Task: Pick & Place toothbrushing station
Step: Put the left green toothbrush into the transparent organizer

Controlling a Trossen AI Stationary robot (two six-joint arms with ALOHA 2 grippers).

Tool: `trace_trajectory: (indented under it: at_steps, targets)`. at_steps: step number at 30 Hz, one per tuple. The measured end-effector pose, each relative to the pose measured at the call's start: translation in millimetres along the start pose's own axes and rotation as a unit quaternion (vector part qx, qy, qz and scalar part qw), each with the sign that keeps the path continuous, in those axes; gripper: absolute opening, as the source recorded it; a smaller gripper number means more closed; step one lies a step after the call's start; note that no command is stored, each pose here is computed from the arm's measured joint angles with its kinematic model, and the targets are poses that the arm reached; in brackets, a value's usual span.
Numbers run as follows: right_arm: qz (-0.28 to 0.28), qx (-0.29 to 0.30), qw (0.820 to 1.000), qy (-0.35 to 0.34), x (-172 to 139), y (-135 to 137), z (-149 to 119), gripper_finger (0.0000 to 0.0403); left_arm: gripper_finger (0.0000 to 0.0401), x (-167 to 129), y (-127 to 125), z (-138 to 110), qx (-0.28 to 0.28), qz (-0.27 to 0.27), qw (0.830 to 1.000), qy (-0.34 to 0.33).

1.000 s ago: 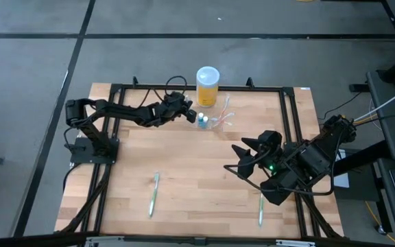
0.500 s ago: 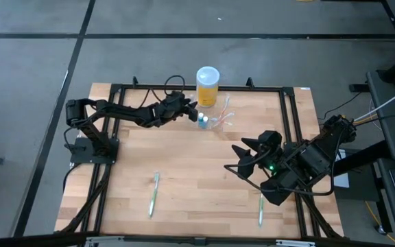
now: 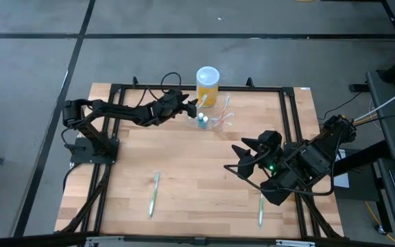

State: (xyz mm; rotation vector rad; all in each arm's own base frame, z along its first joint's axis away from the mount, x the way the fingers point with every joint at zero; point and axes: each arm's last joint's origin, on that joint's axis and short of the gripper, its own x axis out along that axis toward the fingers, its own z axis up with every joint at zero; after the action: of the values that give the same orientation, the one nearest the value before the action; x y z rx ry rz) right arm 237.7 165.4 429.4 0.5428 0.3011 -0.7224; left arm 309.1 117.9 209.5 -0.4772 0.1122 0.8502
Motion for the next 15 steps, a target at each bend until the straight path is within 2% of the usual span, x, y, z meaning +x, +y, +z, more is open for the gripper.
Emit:
trace_trajectory:
  at_steps: [4,7,11,15]
  targets:
    - [0.000,-0.001,1.000,0.000,0.0,0.0,0.0,0.0226,0.0267,-8.7,-0.8,10.0,0.011,0.007,1.000,-0.012]
    - [0.000,-0.006,1.000,0.001,0.1,0.0,-0.2,0.0223,0.0266,-19.4,1.8,10.1,0.029,0.030,0.999,0.021]
    - [0.000,-0.007,1.000,0.002,0.1,0.0,-0.3,0.0216,0.0267,-47.2,6.7,0.5,0.053,0.067,0.988,0.125]
    - [0.000,-0.012,1.000,0.004,0.1,0.0,-0.5,0.0210,0.0267,-91.1,3.6,-21.5,0.058,0.096,0.961,0.254]
